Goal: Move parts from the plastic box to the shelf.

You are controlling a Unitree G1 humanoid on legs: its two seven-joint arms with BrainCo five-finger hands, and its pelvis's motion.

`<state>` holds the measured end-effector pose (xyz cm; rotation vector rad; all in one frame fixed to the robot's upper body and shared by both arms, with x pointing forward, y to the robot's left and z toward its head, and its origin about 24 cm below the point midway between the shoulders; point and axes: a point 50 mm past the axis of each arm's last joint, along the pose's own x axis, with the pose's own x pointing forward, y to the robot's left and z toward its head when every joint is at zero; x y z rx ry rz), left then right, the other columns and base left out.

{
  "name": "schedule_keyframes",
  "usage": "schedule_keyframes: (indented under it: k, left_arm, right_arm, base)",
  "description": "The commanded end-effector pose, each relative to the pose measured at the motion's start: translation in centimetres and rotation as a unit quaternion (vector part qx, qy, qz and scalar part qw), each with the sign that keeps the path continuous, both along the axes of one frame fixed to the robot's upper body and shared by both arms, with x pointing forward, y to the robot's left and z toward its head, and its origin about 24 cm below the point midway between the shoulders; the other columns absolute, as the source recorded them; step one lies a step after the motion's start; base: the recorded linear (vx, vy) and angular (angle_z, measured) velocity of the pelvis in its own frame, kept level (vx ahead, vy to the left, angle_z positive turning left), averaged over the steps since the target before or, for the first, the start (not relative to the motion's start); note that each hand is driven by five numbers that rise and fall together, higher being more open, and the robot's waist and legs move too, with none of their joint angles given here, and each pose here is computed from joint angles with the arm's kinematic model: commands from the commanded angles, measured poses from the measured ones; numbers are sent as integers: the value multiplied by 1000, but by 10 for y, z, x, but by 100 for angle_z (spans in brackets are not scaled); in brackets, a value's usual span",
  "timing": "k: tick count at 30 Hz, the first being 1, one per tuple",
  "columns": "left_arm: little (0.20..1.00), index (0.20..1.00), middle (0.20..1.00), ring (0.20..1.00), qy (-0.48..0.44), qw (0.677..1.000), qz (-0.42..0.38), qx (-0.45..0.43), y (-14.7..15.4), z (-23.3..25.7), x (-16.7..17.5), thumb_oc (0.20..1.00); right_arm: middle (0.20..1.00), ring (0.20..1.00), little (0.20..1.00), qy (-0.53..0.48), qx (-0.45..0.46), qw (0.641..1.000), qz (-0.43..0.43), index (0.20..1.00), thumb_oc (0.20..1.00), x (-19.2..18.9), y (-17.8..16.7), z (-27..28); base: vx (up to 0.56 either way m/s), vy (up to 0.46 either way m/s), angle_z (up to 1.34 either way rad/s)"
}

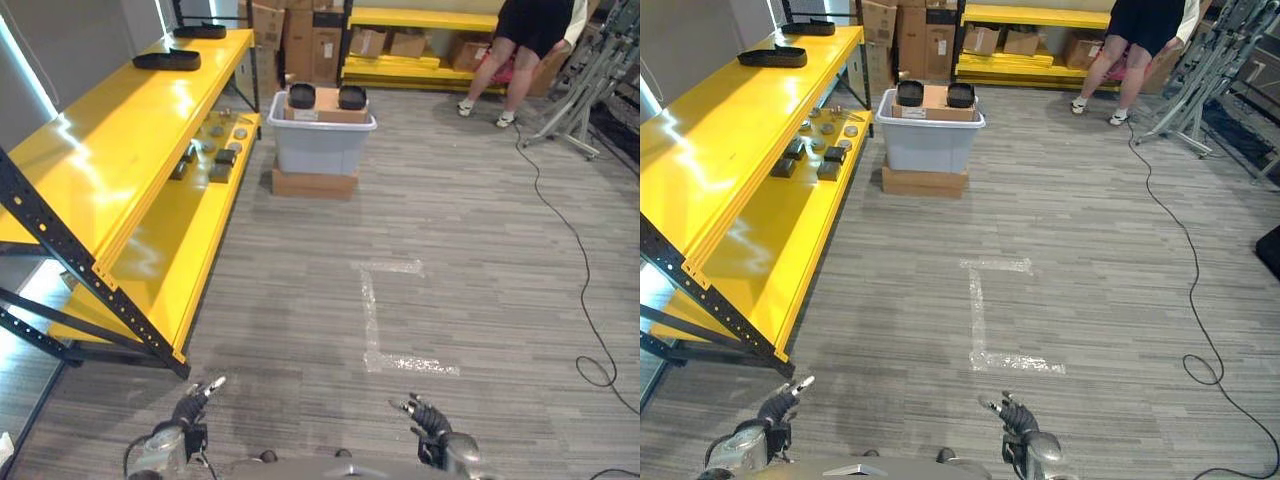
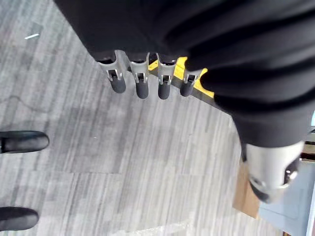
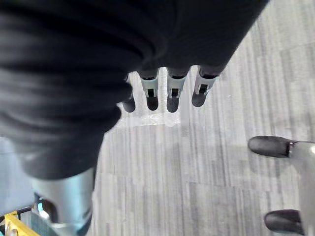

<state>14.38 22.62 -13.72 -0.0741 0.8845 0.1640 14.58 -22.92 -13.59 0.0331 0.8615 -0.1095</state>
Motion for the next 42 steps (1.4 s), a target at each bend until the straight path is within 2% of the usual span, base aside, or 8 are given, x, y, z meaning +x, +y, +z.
schedule_keyframes:
  k: [1, 10, 17, 20, 26, 29, 36, 42]
  left_arm:
    - [1000, 1000, 1000, 1000, -23, 1000, -8, 19, 2, 8, 24, 1000]
    - [1000, 1000, 1000, 1000, 50, 998, -14, 42, 14, -2, 5, 1000]
    - [1000, 1000, 1000, 1000, 79, 995, -40, 39, 11, -9, -8, 1000]
    - [1000, 1000, 1000, 1000, 75, 997, -21, 22, 5, -9, -6, 1000]
    - [1000, 1000, 1000, 1000, 75, 997, 10, -6, -3, -12, -8, 1000]
    - [1000, 1000, 1000, 1000, 90, 996, -7, -5, -5, -15, -14, 1000]
    - [1000, 1000, 1000, 1000, 116, 993, -3, 2, -1, -23, -47, 1000]
    - [1000, 1000, 1000, 1000, 122, 992, -5, 20, 5, -22, -49, 1000]
  right_arm:
    - [1000, 1000, 1000, -38, -25, 999, -14, 1000, 1000, 21, -17, 13]
    - [1000, 1000, 1000, -8, 5, 1000, 1, 1000, 1000, 15, -4, 4]
    - [1000, 1000, 1000, 115, 14, 993, -7, 1000, 1000, -33, -4, -18]
    - [1000, 1000, 1000, 159, 4, 987, -4, 1000, 1000, -48, -12, -21]
    - [1000, 1000, 1000, 153, -31, 987, 31, 1000, 1000, -40, -27, -15]
    - [1000, 1000, 1000, 129, -39, 991, 13, 1000, 1000, -30, -33, -10]
    - [1000, 1000, 1000, 111, -34, 993, 19, 1000, 1000, -16, -33, -5]
    - [1000, 1000, 1000, 128, -27, 991, 12, 1000, 1000, -20, -24, -10]
  base:
    - [31, 91, -3]
    - [136, 34, -7]
    - [340, -174, 0]
    - [347, -254, 28]
    - [272, -275, 3]
    - [274, -47, -23]
    - [388, 158, -36]
    - [250, 197, -30]
